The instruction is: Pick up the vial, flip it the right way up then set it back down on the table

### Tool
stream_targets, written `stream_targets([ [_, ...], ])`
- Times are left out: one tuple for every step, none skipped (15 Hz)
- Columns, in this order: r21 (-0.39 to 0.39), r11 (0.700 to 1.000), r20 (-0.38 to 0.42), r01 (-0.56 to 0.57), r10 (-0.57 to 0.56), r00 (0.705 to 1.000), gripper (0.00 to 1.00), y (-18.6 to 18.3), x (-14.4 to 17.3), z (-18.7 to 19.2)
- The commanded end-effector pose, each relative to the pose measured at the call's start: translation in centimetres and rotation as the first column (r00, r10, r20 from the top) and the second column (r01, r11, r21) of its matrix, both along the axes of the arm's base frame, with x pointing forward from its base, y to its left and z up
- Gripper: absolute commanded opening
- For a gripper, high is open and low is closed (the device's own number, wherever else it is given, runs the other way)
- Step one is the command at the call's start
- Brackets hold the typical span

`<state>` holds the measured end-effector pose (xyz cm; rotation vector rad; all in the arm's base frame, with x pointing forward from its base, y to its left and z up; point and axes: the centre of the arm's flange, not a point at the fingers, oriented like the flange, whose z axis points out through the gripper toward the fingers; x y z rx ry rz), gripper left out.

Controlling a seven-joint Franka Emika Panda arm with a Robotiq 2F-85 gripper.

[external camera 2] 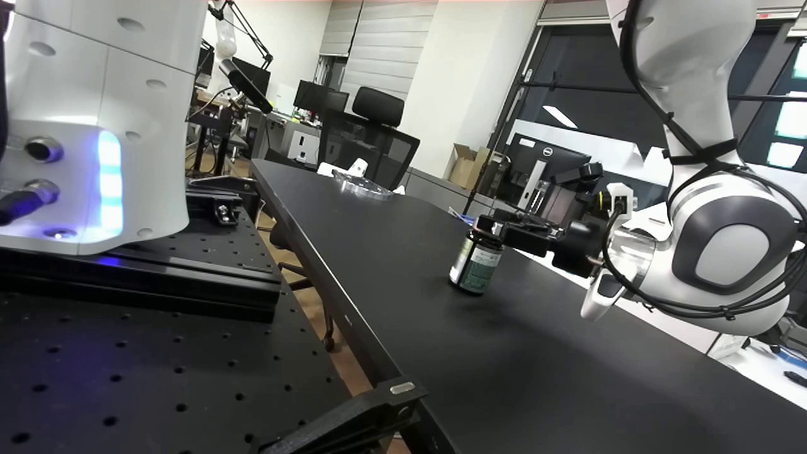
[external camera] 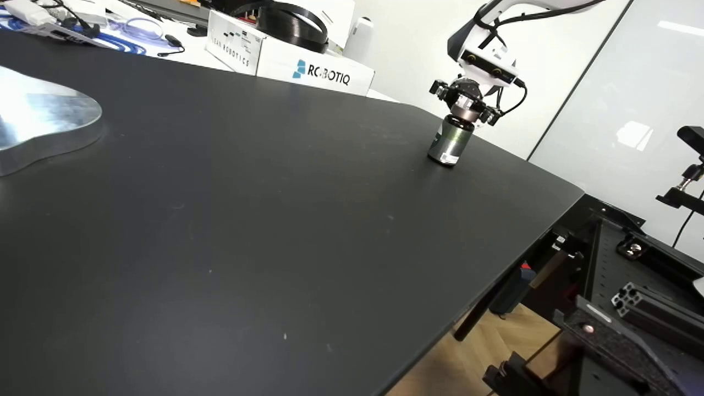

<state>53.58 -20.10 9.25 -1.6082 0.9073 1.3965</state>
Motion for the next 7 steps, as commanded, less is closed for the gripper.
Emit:
stream_targets([
  [0.001,1.000,-0.023,0.000,0.000,1.000,1.00,0.0,-0.5,3.1],
  [-0.005,1.000,-0.040,-0.004,0.004,0.999,1.00,0.0,-0.8,3.3],
  [0.010,1.000,0.000,-0.009,0.009,1.000,1.00,-0.2,0.0,1.7],
  [0.011,1.000,-0.004,-0.009,0.009,1.000,1.00,-0.3,0.0,2.0],
  [0.011,1.000,-0.006,-0.008,0.008,1.000,1.00,-0.3,-0.1,2.1],
  [0.011,1.000,-0.008,-0.008,0.008,1.000,1.00,-0.3,-0.2,2.1],
  [0.012,1.000,-0.010,-0.007,0.007,1.000,1.00,-0.3,-0.2,2.1],
])
